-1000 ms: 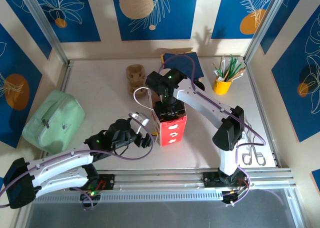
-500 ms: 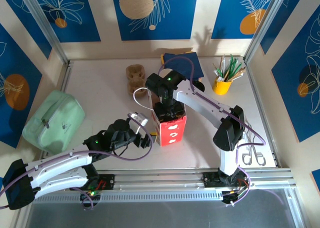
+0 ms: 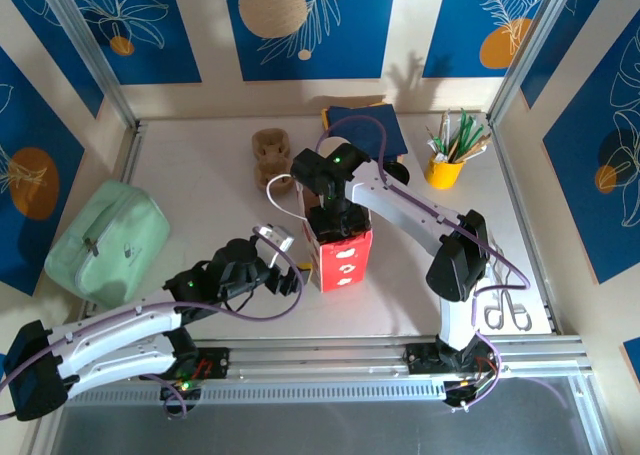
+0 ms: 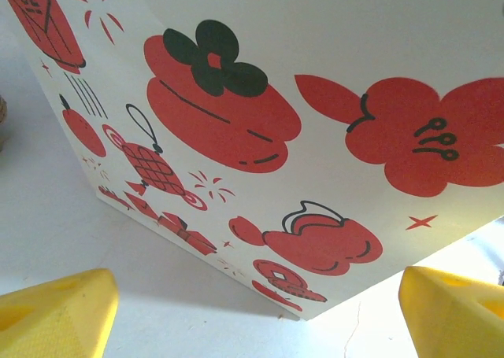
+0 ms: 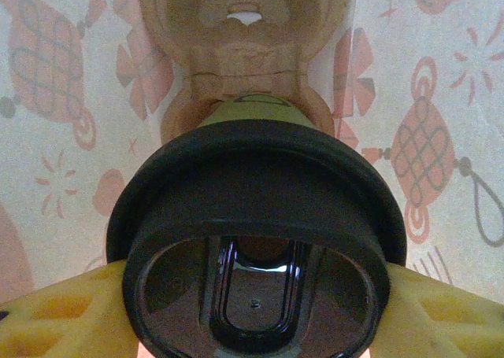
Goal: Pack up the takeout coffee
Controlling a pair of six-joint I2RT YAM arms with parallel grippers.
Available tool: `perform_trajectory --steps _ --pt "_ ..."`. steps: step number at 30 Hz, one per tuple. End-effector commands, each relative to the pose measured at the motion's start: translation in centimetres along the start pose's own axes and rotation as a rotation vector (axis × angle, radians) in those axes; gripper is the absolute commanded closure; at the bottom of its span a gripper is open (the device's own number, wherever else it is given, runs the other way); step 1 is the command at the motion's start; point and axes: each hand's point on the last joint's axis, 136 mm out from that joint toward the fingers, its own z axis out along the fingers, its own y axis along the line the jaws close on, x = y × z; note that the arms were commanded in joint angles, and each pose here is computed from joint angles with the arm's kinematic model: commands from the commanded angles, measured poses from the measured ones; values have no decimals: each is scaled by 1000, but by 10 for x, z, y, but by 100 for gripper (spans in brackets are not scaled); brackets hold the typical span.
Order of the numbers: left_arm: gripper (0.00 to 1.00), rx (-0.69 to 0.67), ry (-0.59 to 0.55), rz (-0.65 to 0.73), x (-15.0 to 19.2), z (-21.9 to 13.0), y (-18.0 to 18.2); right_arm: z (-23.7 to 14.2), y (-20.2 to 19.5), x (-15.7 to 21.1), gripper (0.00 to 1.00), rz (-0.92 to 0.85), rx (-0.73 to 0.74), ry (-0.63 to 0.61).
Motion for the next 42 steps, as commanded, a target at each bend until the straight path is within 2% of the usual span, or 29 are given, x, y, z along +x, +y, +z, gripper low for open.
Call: perform_trajectory --steps 1,21,42 --pt "8 -13 -20 22 -4 -4 1 -12 1 6 40 -3 -19 -14" --pt "8 -30 -36 29 -9 -3 3 -19 7 6 40 -16 -48 -37" --pt "8 -42 -23 16 -1 0 7 -9 3 11 40 7 -49 10"
